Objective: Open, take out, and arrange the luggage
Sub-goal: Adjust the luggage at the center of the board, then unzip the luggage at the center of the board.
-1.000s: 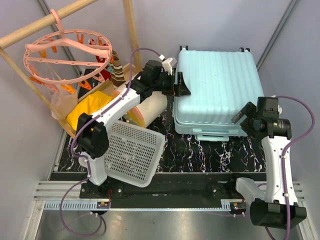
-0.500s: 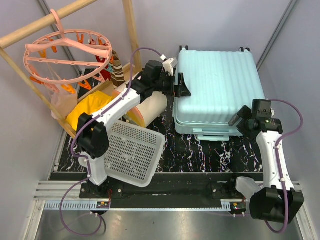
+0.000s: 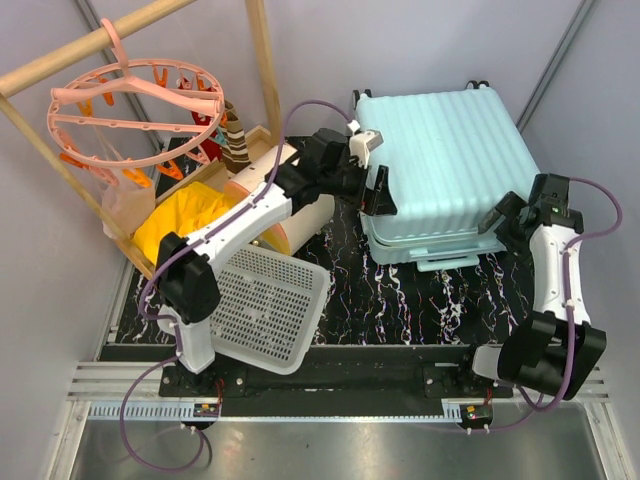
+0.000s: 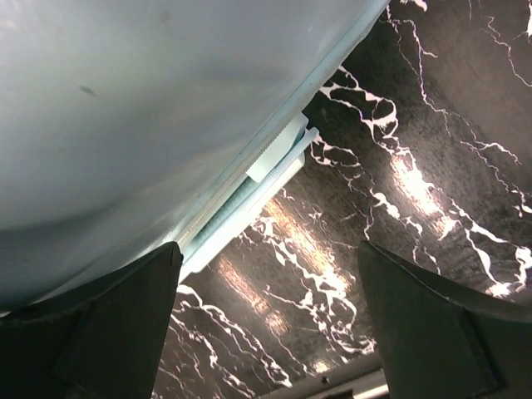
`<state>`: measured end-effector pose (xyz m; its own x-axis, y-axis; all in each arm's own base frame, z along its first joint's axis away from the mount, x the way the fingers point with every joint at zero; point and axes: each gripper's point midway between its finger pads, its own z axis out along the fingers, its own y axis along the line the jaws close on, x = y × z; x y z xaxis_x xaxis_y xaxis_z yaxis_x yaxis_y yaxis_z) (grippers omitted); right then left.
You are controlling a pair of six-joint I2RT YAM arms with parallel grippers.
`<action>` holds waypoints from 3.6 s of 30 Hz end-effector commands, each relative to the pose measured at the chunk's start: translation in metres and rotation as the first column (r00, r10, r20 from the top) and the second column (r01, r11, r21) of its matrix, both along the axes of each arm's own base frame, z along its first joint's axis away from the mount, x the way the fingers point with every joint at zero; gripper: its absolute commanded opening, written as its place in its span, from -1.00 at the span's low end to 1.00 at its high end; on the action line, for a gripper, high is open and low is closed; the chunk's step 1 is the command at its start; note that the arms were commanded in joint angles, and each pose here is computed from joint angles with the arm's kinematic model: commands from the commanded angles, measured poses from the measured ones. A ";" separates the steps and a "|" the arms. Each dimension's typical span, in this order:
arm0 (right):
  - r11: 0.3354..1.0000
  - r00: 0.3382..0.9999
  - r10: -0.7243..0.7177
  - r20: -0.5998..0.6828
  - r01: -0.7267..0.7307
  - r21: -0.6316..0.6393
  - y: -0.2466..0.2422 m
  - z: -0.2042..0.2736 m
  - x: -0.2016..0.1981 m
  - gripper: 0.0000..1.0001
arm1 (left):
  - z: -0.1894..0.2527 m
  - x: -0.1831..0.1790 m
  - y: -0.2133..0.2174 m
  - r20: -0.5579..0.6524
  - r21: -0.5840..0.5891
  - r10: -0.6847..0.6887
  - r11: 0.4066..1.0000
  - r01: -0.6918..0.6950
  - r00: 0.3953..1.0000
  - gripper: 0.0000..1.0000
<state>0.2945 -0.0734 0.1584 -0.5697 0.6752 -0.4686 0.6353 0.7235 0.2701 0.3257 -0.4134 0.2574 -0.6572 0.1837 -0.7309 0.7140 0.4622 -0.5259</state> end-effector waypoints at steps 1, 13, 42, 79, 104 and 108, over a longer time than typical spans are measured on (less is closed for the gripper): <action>0.998 0.963 0.031 0.268 -0.017 -0.057 -0.017 0.045 0.082 0.93 | 0.073 0.010 0.025 0.213 -0.063 0.100 0.994 -0.088 0.972 0.89; 0.971 0.822 0.184 0.540 -0.067 -0.228 0.032 0.173 0.049 0.72 | 0.104 0.095 0.131 0.231 -0.175 0.504 0.863 -0.474 0.832 0.92; 0.451 0.717 0.688 -0.110 -0.542 -0.710 0.282 0.123 0.163 0.84 | 0.085 0.101 0.190 0.200 -0.181 0.555 0.831 -0.526 0.808 0.94; 0.489 0.703 0.523 -0.482 -0.710 -0.506 0.189 0.022 0.013 -0.21 | 0.064 0.088 0.185 0.144 -0.233 0.466 0.873 -0.428 0.873 0.96; 0.475 0.733 0.577 -0.361 -0.660 -0.582 0.213 0.076 0.072 0.61 | 0.064 0.089 0.182 0.152 -0.249 0.456 0.876 -0.413 0.877 0.97; 0.445 0.735 0.581 -0.350 -0.647 -0.620 0.224 0.076 0.100 0.64 | 0.065 0.089 0.183 0.159 -0.247 0.456 0.877 -0.412 0.876 0.98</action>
